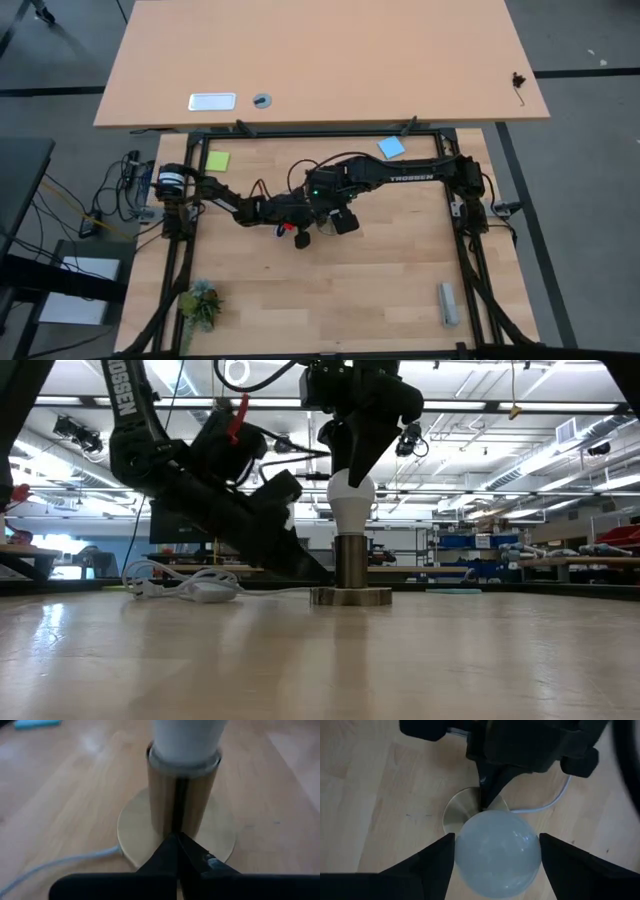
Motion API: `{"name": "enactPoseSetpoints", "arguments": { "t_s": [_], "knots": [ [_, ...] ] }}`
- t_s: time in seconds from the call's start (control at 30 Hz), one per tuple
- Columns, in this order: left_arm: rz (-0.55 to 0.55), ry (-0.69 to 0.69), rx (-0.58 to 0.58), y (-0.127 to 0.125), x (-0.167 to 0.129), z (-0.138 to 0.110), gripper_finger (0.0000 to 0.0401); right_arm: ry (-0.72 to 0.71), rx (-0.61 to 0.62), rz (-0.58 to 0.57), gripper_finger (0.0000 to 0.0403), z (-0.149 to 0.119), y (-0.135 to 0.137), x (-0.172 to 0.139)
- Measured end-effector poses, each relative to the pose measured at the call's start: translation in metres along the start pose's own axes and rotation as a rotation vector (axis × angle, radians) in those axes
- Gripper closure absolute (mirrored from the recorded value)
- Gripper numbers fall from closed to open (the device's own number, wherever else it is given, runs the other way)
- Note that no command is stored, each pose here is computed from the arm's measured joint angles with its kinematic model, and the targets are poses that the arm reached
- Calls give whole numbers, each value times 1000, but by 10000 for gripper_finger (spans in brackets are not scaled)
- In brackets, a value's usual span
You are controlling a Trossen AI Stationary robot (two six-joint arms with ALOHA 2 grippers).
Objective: Screw lightbulb
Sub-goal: Insert the light bulb into the lamp
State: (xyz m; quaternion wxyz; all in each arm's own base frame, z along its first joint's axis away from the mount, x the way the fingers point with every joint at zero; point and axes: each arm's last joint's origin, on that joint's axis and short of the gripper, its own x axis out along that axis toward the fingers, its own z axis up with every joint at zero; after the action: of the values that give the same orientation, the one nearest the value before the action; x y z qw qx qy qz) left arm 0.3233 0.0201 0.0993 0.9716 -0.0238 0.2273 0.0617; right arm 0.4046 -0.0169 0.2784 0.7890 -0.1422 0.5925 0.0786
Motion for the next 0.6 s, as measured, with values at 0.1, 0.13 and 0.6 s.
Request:
{"name": "enactPoseSetpoints", "arguments": {
  "t_s": [0.1,0.13,0.6],
  "knots": [
    [2,4,-16,0,6,-3,399,3,0,1,121,0,0,0],
    [6,-2,-21,0,7,-3,399,1,0,1,121,0,0,0],
    [40,4,-33,1,7,-4,401,38,552,-27,121,-6,-6,-1]
  ]
}}
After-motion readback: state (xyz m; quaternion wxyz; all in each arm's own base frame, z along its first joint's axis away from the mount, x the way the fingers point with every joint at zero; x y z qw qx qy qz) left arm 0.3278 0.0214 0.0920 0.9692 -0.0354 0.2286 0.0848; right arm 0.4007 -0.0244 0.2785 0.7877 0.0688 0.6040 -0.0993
